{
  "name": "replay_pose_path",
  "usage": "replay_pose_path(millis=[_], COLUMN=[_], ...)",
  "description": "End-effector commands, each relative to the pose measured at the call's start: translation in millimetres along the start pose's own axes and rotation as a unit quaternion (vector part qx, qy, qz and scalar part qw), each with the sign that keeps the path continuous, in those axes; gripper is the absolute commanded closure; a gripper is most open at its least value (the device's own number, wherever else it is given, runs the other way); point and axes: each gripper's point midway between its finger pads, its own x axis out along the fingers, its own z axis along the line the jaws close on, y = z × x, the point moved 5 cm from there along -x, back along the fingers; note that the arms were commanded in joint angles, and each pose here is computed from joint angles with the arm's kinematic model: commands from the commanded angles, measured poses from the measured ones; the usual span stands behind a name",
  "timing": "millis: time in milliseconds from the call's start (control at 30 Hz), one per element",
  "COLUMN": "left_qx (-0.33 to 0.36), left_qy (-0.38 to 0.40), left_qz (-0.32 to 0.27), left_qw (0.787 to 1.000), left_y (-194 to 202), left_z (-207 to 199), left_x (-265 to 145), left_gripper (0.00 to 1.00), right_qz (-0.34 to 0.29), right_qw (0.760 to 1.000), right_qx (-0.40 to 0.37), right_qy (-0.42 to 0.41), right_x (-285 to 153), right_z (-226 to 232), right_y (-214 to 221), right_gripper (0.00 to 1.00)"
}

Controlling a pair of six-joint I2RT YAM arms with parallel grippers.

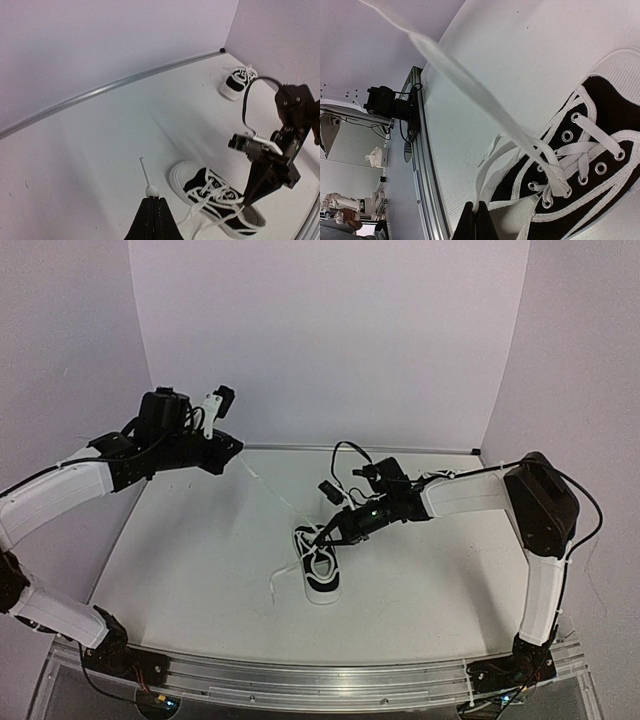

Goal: Tie the shoes

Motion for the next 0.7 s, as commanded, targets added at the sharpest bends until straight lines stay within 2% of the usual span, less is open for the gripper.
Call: replay_pose_path(millis=[0,200,467,567,667], left_qx=[-0.034,-0.077,-0.057,-0.021,0.008], left_qy=[-0.046,-0.062,-0.066,0.001,0.142], left_qz=[0.031,0.079,0.135,0.132,0.102], left_qw=[0.998,0.992,0.987,0.991,0.985], left_y=[33,82,110,110,101], left_z=[10,13,5,-23,-76], left_x=[-29,-32,-25,-30,-40], left_gripper=[1.00,1.00,1.00,1.00,1.00], right_qz=[-0.033,-0.048,-0.077,-0.080,-0.079], right_qw=[0.999,0.998,0.996,0.995,0.996], right_qx=[-0.043,-0.048,-0.044,-0.037,-0.033], right_qy=[-0.001,0.004,0.029,0.037,0.040], right_x=[-13,-23,-45,-47,-45], right_z=[21,25,22,14,8], right_y=[-23,-32,-40,-39,-39], right_gripper=[1.00,1.00,1.00,1.00,1.00])
